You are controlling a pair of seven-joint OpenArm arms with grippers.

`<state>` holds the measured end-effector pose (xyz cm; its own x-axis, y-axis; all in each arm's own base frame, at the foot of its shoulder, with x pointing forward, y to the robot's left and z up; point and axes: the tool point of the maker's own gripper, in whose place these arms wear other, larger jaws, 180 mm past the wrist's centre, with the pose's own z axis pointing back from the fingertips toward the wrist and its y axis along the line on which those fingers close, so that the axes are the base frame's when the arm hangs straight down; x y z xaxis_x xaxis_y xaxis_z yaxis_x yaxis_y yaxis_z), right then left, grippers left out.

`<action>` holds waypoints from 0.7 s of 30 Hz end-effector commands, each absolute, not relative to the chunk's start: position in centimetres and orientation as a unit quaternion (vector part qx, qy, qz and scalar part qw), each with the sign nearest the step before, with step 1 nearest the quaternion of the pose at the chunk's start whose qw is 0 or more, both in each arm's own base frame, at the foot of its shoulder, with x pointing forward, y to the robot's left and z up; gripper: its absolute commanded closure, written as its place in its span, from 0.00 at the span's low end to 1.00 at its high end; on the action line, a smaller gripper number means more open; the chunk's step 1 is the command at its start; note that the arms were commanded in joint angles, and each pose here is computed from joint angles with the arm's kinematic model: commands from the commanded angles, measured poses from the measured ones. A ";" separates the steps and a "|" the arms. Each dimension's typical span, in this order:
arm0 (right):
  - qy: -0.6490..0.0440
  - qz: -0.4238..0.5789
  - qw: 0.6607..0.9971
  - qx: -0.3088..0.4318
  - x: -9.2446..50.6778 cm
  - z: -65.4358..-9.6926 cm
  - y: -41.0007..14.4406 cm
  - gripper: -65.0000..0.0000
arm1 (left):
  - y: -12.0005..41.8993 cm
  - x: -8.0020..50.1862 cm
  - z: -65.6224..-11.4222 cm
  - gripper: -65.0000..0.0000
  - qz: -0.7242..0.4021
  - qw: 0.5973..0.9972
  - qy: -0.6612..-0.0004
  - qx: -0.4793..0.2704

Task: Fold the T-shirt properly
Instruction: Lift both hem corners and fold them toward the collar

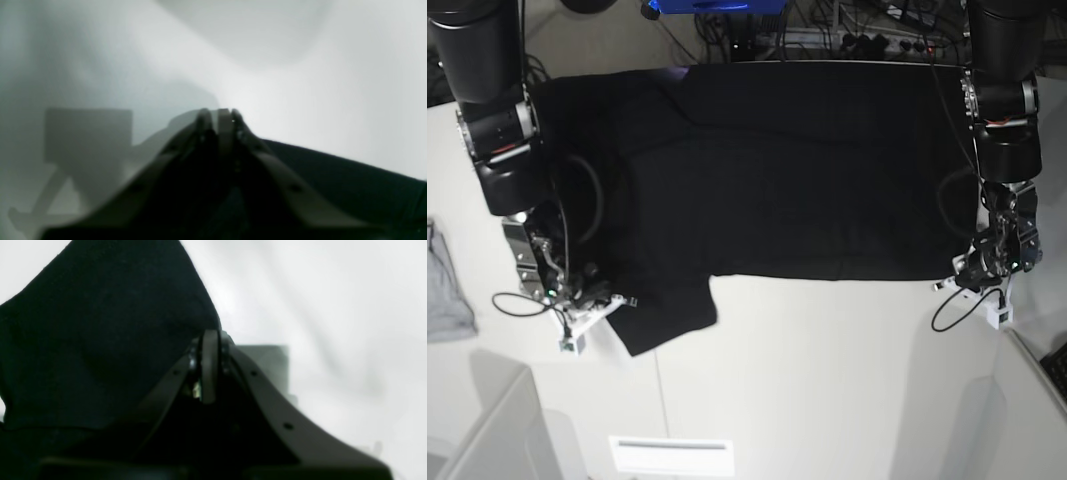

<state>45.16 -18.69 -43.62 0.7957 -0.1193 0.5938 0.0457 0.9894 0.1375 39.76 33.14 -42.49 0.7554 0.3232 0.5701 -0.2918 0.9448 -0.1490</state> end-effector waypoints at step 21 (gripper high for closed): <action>-0.382 -0.049 0.921 0.058 47.8 -40.7 -19.4 1.00 | 31.4 41.6 -37.8 1.00 0.108 0.926 -0.362 -0.025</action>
<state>45.76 -18.83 -43.23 0.7582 -0.1278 0.6394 0.0486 0.9890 0.1400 40.05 30.68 -40.07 0.7567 0.2255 0.6137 -0.1868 0.9741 -0.1275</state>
